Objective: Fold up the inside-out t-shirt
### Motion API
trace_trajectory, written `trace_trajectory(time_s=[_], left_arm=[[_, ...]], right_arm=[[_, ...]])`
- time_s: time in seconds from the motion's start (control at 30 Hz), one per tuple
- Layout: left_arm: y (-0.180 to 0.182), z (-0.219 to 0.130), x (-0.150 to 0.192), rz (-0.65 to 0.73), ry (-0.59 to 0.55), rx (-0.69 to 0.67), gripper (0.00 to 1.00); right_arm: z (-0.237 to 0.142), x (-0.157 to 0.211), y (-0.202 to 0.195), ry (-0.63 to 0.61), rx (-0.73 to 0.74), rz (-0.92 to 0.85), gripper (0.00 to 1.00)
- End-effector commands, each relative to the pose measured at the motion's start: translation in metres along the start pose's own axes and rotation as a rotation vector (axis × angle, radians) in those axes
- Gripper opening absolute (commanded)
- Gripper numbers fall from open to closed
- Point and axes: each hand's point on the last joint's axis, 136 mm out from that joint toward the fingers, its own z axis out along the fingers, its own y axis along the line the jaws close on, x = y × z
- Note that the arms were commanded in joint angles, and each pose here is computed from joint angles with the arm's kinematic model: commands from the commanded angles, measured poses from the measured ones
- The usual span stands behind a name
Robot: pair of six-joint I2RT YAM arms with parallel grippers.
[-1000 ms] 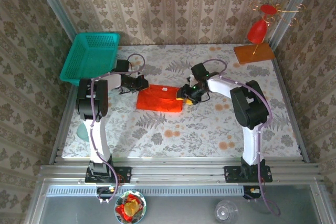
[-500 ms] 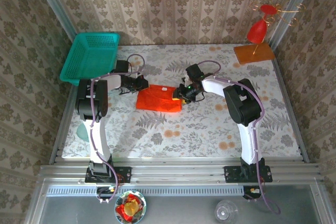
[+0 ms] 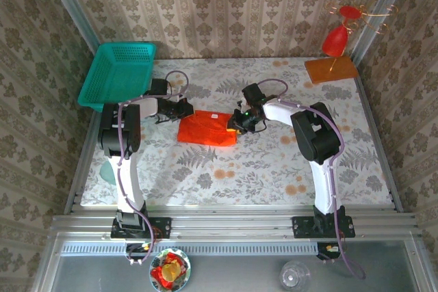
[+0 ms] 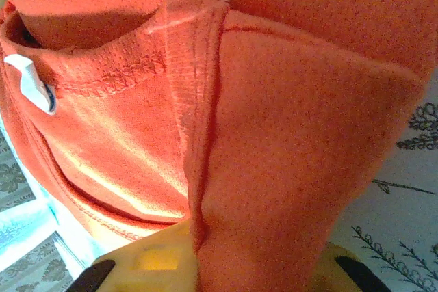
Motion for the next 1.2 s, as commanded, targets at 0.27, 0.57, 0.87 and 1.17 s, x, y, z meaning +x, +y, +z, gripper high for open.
trace_trajectory(time_s=[0.27, 0.57, 0.87, 1.17], left_arm=[[-0.016, -0.042, -0.004, 0.002, -0.082, -0.022, 0.32], [-0.036, -0.073, 0.012, 0.027, -0.117, -0.014, 0.36], [-0.037, -0.085, 0.046, 0.023, -0.123, -0.013, 0.37], [-0.041, -0.092, 0.074, 0.040, -0.122, -0.025, 0.37]], right_arm=[[-0.042, -0.001, -0.046, -0.001, 0.270, -0.071, 0.07], [-0.117, -0.027, -0.121, 0.038, 0.535, -0.214, 0.08], [-0.204, -0.068, -0.201, 0.101, 0.896, -0.309, 0.07], [-0.284, -0.114, -0.268, -0.044, 0.981, -0.186, 0.08]])
